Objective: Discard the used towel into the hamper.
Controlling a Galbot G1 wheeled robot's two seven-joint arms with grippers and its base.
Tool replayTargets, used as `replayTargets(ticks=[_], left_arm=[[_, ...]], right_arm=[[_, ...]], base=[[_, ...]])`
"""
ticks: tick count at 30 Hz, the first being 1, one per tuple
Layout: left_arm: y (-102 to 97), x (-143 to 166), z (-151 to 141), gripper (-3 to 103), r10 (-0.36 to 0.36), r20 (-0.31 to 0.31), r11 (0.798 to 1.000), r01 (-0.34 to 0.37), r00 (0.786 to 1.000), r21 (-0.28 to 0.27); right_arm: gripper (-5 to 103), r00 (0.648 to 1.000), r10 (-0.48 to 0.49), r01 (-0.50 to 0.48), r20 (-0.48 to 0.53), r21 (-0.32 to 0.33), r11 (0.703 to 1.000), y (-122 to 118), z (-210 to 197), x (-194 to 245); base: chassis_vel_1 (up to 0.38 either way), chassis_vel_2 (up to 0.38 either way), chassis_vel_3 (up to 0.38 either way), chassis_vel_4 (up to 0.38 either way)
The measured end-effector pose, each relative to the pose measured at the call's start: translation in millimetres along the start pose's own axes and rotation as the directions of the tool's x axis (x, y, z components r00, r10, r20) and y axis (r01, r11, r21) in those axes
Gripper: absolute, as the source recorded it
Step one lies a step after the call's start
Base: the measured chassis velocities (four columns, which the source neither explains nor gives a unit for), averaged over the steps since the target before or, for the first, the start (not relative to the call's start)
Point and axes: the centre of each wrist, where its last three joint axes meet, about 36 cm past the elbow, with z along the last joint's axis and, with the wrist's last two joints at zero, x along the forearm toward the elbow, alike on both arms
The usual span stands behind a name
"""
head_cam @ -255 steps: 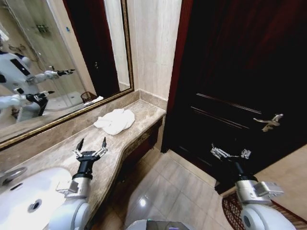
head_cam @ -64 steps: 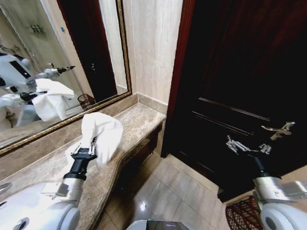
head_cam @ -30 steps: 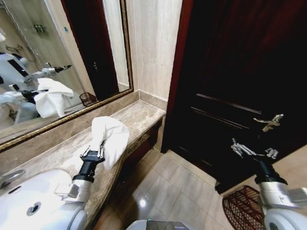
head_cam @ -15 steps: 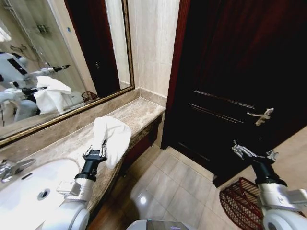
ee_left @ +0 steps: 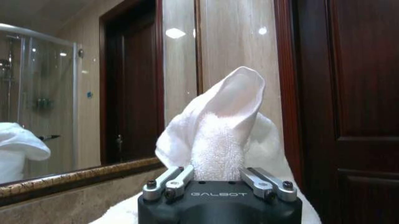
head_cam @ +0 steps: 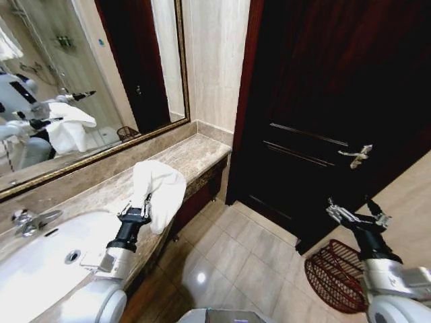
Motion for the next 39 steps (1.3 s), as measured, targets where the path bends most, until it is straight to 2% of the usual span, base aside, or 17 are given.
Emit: replayTargets(ticks=[12, 20, 27, 31, 39], left_arm=[[2.8, -7.0, 11.8, 15, 0.002, -0.023, 1.000, -0.001, 1.000, 0.017], [9.3, -6.4, 5.0, 15, -0.015, -0.002, 1.000, 0.015, 1.000, 0.007], [3.9, -2.1, 3.0, 15, -0.027, 0.004, 0.999, 0.026, 1.000, 0.020], [3.9, -11.1, 6.0, 15, -0.013, -0.009, 0.999, 0.013, 1.000, 0.035], [9.4, -15.8, 18.2, 15, 0.008, -0.008, 1.000, -0.008, 1.000, 0.025]], right_arm=[[100, 1.000, 0.006, -0.006, -0.027, -0.002, 1.000, 1.1, 12.7, -5.6], [100, 1.000, 0.002, -0.003, -0.026, -0.011, 1.000, 6.8, 18.2, -11.7], [100, 1.000, 0.023, -0.024, -0.014, -0.015, 1.000, 6.2, 22.6, -17.4], [100, 0.999, 0.029, -0.029, -0.019, -0.012, 1.000, 5.5, 25.0, -25.1], [100, 0.998, 0.049, -0.049, -0.035, -0.006, 0.999, 3.3, 31.8, -19.7]], base=[[0.033, -0.025, -0.032, 0.025], [0.000, 0.000, 0.000, 0.000], [0.000, 0.000, 0.000, 0.000], [0.000, 0.000, 0.000, 0.000], [0.000, 0.000, 0.000, 0.000]])
